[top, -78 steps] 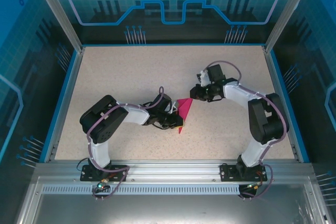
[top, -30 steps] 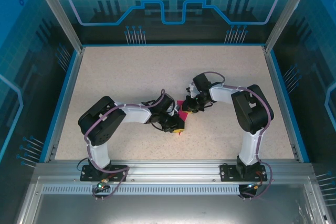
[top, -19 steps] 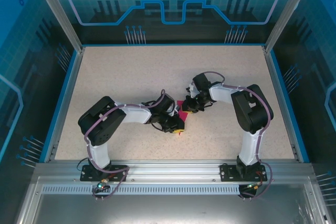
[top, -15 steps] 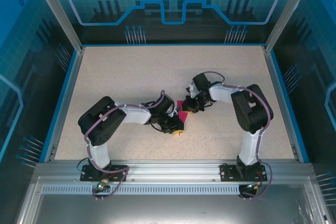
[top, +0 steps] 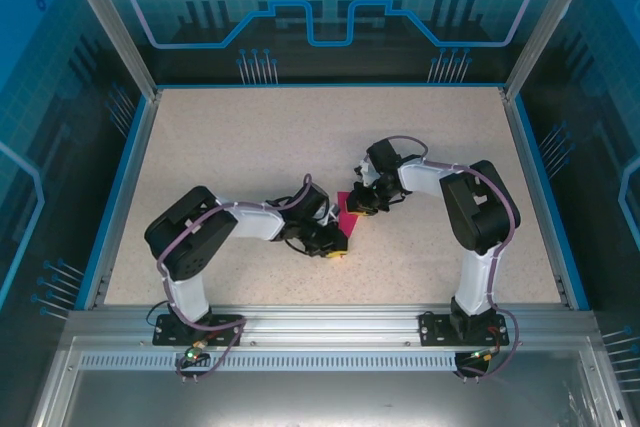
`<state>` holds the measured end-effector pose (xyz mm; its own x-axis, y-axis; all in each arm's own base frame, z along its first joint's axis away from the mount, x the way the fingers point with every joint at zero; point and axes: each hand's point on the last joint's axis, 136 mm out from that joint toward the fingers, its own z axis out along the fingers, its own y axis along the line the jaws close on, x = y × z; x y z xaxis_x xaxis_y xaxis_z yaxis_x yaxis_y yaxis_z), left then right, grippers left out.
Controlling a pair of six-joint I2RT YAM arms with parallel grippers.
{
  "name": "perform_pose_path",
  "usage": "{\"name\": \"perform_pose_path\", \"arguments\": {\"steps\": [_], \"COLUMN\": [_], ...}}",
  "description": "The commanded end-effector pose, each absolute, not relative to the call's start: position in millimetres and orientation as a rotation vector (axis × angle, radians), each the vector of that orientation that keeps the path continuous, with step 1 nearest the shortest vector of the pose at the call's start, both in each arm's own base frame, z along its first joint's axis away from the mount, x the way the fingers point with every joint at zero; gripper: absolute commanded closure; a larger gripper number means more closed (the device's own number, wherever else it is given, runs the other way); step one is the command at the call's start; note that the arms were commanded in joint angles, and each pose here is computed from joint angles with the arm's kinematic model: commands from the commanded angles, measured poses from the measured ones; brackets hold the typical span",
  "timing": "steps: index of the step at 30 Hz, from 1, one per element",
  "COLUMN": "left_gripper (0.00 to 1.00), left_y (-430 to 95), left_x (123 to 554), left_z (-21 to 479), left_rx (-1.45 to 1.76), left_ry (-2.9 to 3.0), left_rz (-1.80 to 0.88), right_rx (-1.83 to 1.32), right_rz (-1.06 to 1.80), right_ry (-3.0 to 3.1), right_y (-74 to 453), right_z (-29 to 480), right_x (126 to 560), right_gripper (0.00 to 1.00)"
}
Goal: Fold a paper plane with a square sheet of paper (fold left side to right side)
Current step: Fold the wing for the fifth time at the center of the table.
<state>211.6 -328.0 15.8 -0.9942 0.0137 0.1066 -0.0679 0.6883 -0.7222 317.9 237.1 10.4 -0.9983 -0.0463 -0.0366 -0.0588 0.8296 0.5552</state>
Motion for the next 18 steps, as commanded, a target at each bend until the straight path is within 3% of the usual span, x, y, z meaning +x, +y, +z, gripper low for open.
{"name": "perform_pose_path", "arguments": {"steps": [1,8,13,18], "left_gripper": [0.86,0.88,0.88,0.87], "left_y": [-307,-312,-327,-328], "left_x": [174,175,197,221], "left_z": [-6,11,52,60], "left_rx": [0.067,0.062,0.0,0.005], "left_ry": [-2.745,-2.738,-2.758,-2.791], "left_rz": [1.022,1.106,1.248,1.257], "right_rx": [-0.026,-0.029,-0.029,-0.033], "right_rz": [0.682,0.687,0.7,0.708], "right_ry": [3.109,3.109,3.105,3.104], "right_y": [208,208,209,210], "right_z": [-22,-22,-21,-20], "right_x": [306,306,306,306], "right_gripper": [0.84,0.84,0.84,0.84]}}
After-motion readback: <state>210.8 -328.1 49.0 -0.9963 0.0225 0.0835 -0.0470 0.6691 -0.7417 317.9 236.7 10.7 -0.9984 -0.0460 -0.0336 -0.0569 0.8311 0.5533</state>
